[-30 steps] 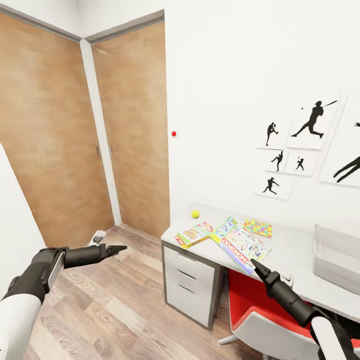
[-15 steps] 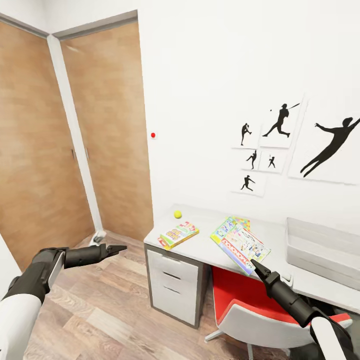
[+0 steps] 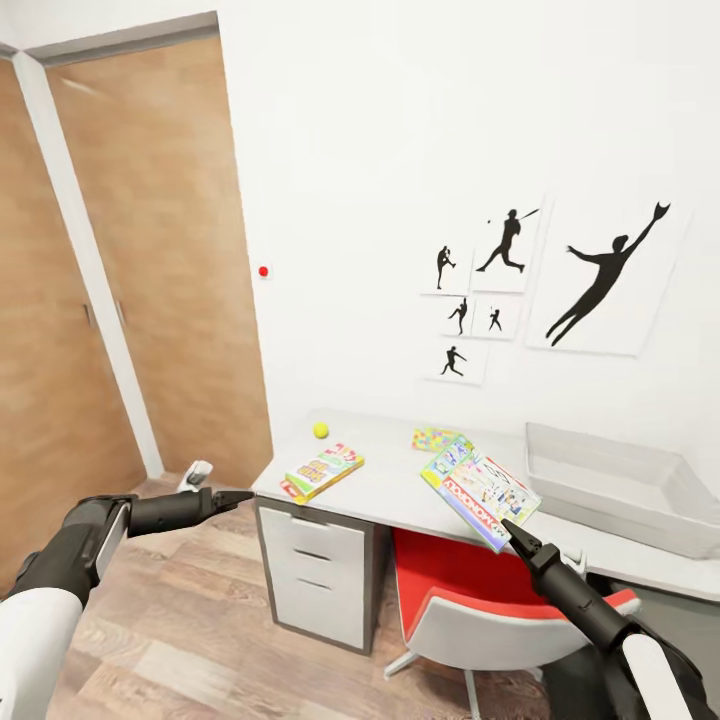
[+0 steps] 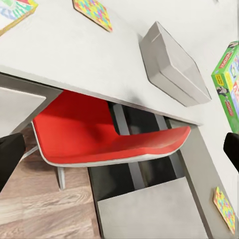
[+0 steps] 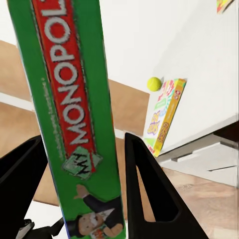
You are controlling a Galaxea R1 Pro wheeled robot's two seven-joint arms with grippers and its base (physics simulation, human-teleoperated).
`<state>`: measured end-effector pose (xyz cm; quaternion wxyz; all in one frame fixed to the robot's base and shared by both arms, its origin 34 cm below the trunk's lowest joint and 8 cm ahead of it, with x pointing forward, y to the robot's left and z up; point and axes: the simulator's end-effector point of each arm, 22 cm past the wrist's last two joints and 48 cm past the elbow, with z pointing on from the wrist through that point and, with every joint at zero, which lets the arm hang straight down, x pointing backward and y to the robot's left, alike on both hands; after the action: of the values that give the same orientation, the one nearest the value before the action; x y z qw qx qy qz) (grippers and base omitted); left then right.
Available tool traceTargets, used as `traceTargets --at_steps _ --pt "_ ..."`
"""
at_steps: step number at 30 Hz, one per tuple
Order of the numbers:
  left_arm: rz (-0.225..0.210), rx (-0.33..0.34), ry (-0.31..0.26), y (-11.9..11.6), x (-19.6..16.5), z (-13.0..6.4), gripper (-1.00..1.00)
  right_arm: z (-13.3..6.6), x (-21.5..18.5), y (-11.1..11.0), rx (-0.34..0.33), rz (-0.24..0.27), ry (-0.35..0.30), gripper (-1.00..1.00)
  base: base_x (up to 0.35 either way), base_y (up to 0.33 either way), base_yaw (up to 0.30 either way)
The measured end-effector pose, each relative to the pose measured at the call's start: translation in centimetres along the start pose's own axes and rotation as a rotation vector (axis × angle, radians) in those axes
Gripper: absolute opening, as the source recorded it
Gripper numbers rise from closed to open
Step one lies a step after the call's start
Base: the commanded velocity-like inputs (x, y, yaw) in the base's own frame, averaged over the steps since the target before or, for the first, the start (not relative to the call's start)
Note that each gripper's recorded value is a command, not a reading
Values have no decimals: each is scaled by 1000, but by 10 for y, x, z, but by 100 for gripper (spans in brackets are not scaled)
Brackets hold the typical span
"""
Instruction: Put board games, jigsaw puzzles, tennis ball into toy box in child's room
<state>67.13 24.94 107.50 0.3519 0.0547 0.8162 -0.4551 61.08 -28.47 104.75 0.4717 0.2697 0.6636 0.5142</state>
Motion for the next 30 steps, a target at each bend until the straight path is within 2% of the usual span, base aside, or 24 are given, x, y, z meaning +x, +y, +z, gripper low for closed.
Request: traceTargets --at_steps 30 --pt "1 0 -1 0 0 0 100 -1 -2 1 -6 3 -2 -100 62 0 -233"
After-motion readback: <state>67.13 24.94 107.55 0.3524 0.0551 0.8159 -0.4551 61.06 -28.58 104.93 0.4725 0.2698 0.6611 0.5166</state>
